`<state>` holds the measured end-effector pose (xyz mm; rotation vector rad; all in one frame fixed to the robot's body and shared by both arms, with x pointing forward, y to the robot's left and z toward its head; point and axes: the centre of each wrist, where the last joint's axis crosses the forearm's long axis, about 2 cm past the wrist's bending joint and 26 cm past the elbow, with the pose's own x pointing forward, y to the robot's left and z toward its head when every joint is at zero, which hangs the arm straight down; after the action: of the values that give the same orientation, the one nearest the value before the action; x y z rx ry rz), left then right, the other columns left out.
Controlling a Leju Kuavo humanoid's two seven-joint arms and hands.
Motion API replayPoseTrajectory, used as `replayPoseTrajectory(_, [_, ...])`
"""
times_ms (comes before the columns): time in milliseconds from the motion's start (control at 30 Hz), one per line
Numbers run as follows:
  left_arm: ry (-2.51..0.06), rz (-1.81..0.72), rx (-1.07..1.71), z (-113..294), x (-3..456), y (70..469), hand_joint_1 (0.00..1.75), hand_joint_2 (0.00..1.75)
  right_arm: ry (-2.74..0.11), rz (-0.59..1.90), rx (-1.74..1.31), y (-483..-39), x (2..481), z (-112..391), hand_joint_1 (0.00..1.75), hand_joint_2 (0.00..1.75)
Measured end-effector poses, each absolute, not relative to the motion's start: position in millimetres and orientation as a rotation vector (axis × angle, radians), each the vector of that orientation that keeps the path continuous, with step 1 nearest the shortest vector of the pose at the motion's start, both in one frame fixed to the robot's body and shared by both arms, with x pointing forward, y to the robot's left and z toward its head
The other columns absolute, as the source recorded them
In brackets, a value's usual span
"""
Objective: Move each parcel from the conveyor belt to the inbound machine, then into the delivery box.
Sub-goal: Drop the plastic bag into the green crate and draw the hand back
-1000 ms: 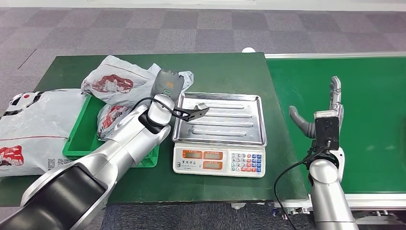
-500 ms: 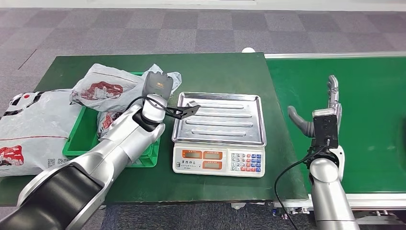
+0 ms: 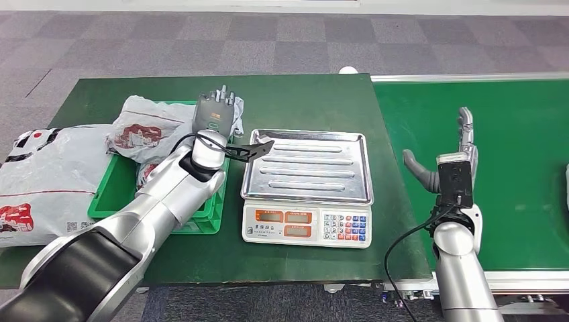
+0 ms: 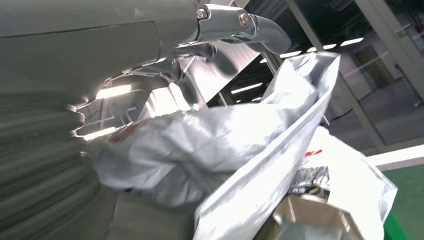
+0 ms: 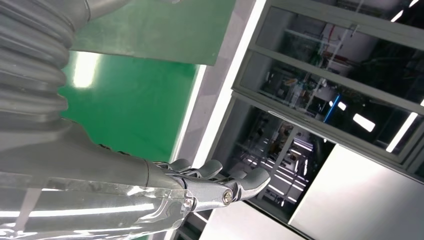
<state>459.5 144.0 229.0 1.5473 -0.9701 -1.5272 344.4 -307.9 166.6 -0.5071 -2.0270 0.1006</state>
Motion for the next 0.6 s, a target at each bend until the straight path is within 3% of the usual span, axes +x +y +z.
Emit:
replayPoseTrajectory(200, [-1.046, -1.518, 1.520, 230, 459, 143, 0.00, 1.75, -2.020, 0.103, -0.510, -308, 344, 167, 0.00, 1.75])
replayPoseTrajectory(600, [-1.309, -1.467, 1.075, 234, 451, 118, 0.00, 1.75, -2.009, 0.113, -0.511, -307, 349, 171, 0.00, 1.75])
